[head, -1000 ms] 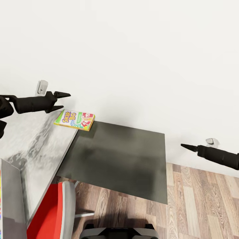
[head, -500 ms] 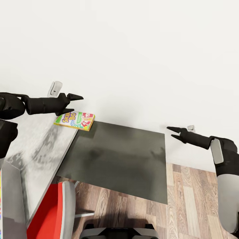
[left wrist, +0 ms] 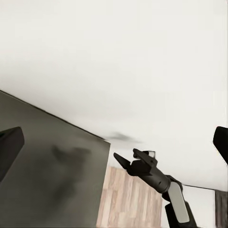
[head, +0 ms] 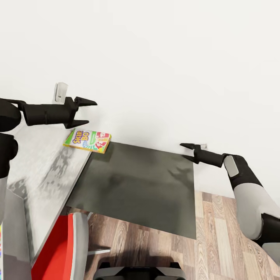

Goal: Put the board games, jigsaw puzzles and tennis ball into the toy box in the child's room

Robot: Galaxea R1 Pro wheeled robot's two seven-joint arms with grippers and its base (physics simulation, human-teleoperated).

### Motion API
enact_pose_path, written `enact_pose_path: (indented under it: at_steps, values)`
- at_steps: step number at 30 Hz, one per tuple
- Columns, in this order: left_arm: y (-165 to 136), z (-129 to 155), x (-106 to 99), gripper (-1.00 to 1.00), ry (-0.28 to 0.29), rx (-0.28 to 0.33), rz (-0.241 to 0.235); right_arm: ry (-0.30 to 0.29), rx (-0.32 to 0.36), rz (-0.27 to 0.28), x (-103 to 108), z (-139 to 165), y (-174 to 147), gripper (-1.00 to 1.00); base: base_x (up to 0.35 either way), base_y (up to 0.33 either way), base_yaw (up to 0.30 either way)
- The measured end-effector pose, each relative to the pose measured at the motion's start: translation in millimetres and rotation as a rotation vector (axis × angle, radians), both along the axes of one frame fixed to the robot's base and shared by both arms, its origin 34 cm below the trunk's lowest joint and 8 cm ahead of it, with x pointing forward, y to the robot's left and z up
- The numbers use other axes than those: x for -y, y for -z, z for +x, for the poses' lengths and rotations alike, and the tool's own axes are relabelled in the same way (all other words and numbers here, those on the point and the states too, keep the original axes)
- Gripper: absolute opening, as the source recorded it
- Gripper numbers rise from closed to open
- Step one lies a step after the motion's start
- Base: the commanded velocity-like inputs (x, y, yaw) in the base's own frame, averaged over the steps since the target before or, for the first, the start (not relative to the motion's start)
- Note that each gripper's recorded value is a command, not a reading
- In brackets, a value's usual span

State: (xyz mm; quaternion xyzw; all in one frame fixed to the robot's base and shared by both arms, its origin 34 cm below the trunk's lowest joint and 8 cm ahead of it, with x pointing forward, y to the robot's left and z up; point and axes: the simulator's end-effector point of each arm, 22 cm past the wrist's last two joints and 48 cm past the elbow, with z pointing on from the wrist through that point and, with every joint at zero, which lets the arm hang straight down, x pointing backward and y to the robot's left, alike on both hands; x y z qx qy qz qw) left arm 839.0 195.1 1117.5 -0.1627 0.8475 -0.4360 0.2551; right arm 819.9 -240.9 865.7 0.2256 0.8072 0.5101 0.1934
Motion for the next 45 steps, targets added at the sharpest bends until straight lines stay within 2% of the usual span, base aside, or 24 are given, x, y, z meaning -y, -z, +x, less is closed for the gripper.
enact_pose_path:
  at_steps: [9,16,31,37,45]
  values:
    - [-6,0,-5,1.0,-0.01,-0.01,-0.023,0.011,0.012,0.003,-2,3,3,1.0,0.0,0.0,0.014]
    - [-8,-1,-3,1.0,-0.008,-0.013,-0.037,0.02,0.019,0.009,1,3,3,1.0,0.0,0.0,0.168]
    - [-13,-1,8,1.0,0.007,-0.009,-0.057,0.015,0.089,0.104,-2,-3,-15,1.0,0.0,0.0,0.261]
    - [-14,-1,16,1.0,0.017,-0.008,-0.071,0.015,0.092,0.11,-2,-10,-10,1.0,0.0,0.0,0.152]
    - [-15,-1,23,1.0,0.025,-0.008,-0.082,0.018,0.141,0.124,-2,-15,-13,1.0,-0.034,-0.044,0.049]
